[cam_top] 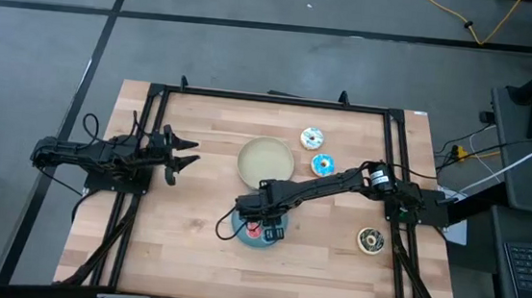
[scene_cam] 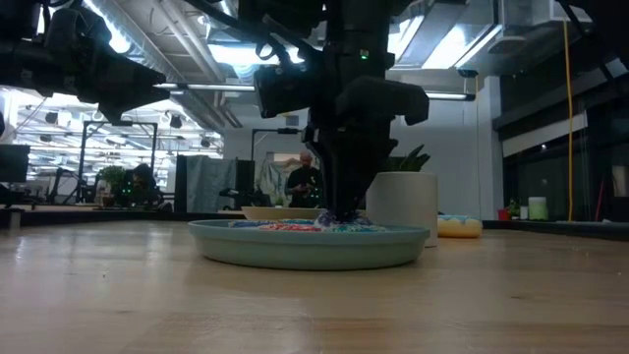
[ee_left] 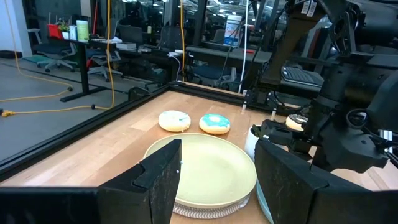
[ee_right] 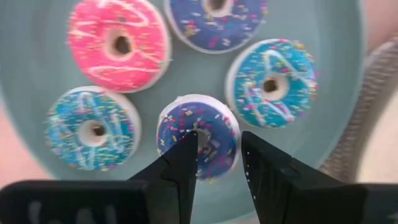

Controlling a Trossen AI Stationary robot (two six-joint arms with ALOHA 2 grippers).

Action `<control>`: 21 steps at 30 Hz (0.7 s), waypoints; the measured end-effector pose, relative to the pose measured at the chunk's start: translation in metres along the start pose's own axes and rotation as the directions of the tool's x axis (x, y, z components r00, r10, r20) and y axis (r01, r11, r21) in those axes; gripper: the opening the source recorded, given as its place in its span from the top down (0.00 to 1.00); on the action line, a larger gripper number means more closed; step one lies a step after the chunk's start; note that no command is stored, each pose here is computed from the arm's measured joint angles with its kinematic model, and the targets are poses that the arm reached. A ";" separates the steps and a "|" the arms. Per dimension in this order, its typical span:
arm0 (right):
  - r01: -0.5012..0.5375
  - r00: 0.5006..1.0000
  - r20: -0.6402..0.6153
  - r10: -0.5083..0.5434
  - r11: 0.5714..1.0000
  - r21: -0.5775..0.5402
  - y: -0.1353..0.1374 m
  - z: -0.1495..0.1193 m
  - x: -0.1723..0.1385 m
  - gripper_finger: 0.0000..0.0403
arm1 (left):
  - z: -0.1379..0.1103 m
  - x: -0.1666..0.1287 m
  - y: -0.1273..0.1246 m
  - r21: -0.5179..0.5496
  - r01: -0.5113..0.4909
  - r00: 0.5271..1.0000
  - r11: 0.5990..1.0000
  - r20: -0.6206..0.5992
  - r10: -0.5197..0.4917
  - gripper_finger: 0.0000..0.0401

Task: Pick & Place donuts
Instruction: Put the small dark blue donut on the blue plate, then adjust the small donuts on the blue plate

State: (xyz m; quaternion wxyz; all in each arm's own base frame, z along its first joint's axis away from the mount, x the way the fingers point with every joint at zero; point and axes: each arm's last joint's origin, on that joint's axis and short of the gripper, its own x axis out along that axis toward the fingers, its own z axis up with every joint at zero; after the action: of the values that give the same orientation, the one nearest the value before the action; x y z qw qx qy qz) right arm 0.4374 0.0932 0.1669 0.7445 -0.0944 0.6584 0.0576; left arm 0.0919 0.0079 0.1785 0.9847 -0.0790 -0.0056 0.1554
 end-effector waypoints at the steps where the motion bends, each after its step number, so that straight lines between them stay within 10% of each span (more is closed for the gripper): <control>1: 0.015 1.000 0.000 -0.015 1.000 0.002 0.000 0.000 0.000 0.69 | 0.000 0.000 0.000 0.000 0.000 1.000 1.000 0.000 0.000 0.51; 21: 0.072 0.997 -0.001 -0.072 0.992 0.102 -0.001 0.003 -0.013 0.69 | 0.000 0.000 0.000 0.000 0.000 1.000 1.000 0.000 0.000 0.51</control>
State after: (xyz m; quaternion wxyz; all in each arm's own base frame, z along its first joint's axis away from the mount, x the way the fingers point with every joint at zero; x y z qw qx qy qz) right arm 0.4392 0.0940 0.1804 0.7509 -0.0800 0.6555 -0.0026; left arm 0.0919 0.0079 0.1784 0.9847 -0.0790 -0.0054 0.1555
